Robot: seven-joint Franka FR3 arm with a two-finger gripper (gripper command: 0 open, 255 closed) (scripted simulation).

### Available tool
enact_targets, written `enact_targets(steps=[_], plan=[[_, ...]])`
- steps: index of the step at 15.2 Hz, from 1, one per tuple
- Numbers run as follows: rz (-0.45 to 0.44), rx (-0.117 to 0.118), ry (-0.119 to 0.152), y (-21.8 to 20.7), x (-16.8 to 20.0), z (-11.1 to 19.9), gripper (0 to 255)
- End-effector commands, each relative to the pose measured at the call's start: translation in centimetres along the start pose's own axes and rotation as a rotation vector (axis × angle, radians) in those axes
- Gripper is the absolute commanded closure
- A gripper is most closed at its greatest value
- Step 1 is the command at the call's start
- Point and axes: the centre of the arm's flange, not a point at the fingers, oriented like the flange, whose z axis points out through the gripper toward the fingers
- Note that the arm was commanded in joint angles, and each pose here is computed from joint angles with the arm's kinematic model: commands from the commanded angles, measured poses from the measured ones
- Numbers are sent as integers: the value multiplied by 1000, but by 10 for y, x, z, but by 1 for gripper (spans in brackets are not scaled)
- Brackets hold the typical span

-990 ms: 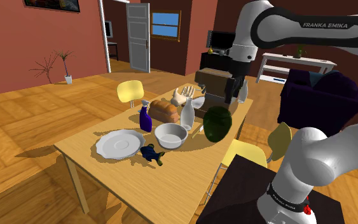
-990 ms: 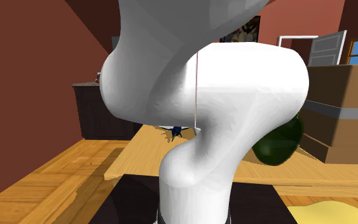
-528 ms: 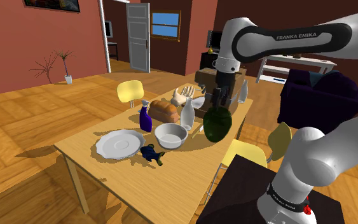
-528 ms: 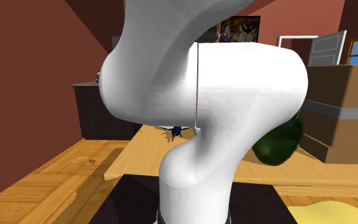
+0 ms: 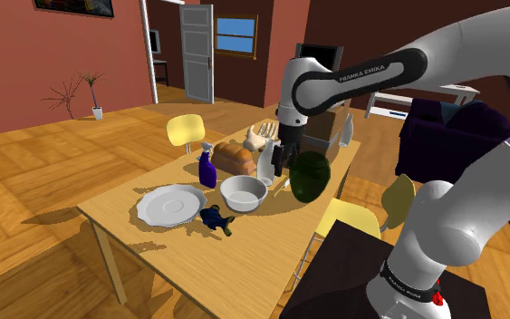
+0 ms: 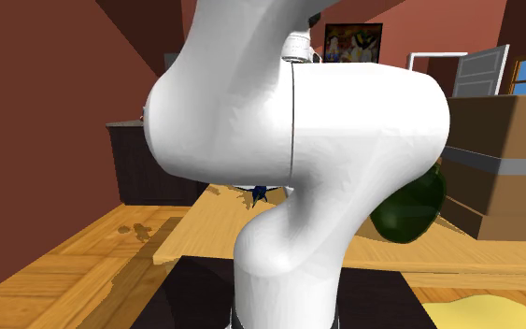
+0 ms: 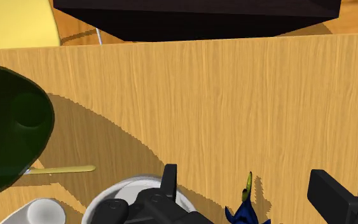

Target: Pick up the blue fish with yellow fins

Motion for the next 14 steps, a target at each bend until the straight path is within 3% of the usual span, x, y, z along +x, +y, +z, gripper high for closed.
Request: enact_targets(steps=[1, 14], plan=[[-3, 9, -5, -2, 17, 22, 0], [-22, 65, -44, -37, 129, 149, 0]])
